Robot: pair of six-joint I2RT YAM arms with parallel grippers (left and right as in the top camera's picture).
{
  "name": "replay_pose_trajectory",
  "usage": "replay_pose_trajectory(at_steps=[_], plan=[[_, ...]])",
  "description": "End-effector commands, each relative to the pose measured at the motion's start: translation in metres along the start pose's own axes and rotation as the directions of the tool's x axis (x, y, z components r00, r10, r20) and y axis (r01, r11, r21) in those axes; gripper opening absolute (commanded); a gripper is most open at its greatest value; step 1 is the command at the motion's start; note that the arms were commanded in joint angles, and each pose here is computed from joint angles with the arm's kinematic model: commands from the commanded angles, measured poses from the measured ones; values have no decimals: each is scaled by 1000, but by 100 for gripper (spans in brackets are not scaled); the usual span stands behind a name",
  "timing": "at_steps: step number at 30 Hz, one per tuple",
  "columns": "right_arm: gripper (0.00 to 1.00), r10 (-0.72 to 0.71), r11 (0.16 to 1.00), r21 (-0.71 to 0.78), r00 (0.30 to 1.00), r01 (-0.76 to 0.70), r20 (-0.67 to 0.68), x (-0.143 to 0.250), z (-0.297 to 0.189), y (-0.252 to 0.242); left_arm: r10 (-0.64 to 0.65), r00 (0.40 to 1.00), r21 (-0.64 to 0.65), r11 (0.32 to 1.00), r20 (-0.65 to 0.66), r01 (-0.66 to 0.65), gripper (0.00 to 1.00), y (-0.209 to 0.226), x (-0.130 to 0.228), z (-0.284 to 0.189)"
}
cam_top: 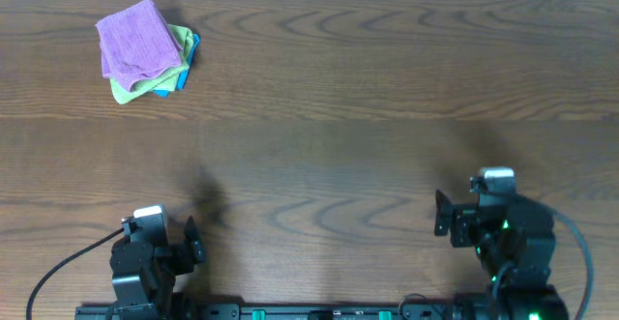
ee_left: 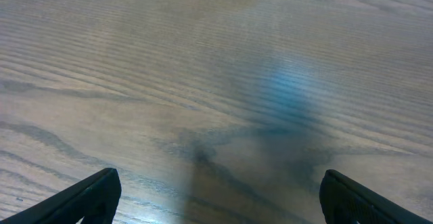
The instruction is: Fold the cloth
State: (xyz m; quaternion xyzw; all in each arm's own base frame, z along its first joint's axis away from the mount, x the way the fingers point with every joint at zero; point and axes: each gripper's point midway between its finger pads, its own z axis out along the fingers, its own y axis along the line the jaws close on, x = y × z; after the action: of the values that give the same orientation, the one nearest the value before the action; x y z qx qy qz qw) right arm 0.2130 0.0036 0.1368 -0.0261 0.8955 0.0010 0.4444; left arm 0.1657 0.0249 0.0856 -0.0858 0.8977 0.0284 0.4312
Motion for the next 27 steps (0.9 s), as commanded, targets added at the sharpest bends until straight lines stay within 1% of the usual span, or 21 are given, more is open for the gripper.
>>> replay_pose_trajectory(at_steps=[1,3,11,17,20,27], plan=[[99,-46,997,57,999,45,14,13,2,-9,-2,1000,-5,1000,-25,2,95,1,8,1],[99,-46,996,82,999,44,23,21,4,-13,-2,1000,-5,1000,-25,2,95,1,8,1],[99,-46,995,88,998,42,40,42,13,-13,-2,1000,-5,1000,-25,2,95,1,8,1],[99,32,994,99,998,-38,58,52,20,-15,-2,1000,-5,1000,-25,2,95,1,8,1],[99,115,986,115,991,-123,71,58,23,-19,-2,1000,-5,1000,-25,2,95,1,8,1],[99,123,984,117,988,-133,91,55,21,-19,-2,1000,-5,1000,-25,2,95,1,8,1]])
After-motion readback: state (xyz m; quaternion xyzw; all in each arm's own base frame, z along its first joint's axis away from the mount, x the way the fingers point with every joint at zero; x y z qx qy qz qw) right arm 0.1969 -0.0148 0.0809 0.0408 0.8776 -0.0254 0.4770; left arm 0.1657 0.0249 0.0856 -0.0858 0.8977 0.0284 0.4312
